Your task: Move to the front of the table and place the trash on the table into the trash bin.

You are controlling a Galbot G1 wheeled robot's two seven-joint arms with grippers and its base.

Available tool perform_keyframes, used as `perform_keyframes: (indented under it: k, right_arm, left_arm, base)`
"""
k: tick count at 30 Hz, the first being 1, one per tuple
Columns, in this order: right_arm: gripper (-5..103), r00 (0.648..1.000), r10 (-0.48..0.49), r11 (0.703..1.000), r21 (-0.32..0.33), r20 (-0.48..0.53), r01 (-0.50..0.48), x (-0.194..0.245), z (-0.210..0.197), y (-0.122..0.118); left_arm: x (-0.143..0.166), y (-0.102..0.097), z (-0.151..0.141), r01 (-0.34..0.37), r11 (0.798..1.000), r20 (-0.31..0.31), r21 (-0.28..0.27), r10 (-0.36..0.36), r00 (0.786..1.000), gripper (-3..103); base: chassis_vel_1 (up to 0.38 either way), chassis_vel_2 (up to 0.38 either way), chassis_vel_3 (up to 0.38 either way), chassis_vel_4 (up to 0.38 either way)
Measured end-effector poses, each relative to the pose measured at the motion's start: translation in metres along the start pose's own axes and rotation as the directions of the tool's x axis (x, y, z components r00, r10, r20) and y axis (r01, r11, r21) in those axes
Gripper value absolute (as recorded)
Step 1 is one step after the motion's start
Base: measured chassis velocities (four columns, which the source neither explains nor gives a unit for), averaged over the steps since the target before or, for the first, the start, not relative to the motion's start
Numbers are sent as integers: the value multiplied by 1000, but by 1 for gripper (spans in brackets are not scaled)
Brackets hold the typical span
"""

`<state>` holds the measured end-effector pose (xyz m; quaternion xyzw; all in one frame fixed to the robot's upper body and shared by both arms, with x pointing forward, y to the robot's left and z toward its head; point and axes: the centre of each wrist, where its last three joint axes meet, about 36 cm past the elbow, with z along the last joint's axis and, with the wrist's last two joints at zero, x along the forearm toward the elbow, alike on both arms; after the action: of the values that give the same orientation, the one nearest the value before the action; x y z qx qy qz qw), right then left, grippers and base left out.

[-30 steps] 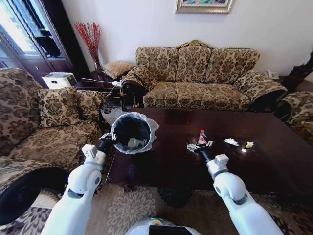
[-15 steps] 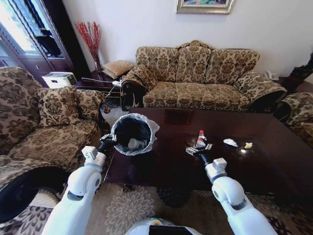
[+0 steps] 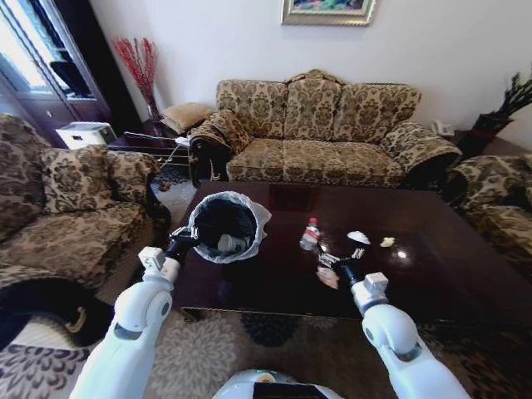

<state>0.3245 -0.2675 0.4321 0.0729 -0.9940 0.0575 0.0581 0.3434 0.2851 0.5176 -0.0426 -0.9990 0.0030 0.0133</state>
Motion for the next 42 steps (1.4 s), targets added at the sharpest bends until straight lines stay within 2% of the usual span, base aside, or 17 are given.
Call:
perform_keyframes:
  k: [6, 14, 24, 33, 36, 37, 38, 39, 42]
  right_arm:
    - [100, 999, -23, 999, -31, -39, 22, 16, 26, 6]
    - [100, 994, -101, 992, -75, -45, 98, 18, 58, 34]
    - [100, 982, -124, 991, -74, -140, 114, 3, 94, 46]
    - [102, 978, -117, 993, -48, -172, 111, -24, 120, 48]
    - [93, 979, -117, 993, -36, -170, 112, -27, 125, 46]
    - [93, 979, -117, 993, -36, -170, 112, -27, 125, 46]
    - [88, 979, -118, 993, -35, -169, 113, -28, 126, 46]
    - [88, 979, -118, 993, -35, -168, 114, -28, 127, 46]
    - [72, 980, -120, 993, -32, -162, 116, -29, 130, 45]
  left_arm:
    - [0, -2, 1, -5, 1000, -3, 4, 5, 1000, 1]
    - [-1, -2, 4, -5, 1000, -10, 4, 5, 1000, 1]
    - [-2, -3, 3, -9, 1000, -8, 4, 9, 1000, 1]
    - [-1, -3, 3, -10, 1000, -9, 4, 10, 1000, 1]
    - [-1, -3, 3, -9, 1000, -9, 4, 9, 1000, 1]
    - [-1, -3, 3, -9, 1000, -9, 4, 9, 1000, 1]
    - [-1, -3, 3, -9, 1000, -9, 4, 9, 1000, 1]
    - [-1, -3, 3, -9, 1000, -9, 4, 9, 1000, 1]
    - [-2, -3, 3, -9, 1000, -8, 2, 9, 1000, 1]
  base:
    - [-103, -110, 92, 83]
    - [37, 26, -12, -16]
    - [0, 0, 0, 0]
    - [0, 0, 0, 0]
    - [0, 0, 0, 0]
    - [0, 0, 0, 0]
    - [0, 0, 0, 0]
    - [0, 0, 0, 0]
    - [0, 0, 0, 0]
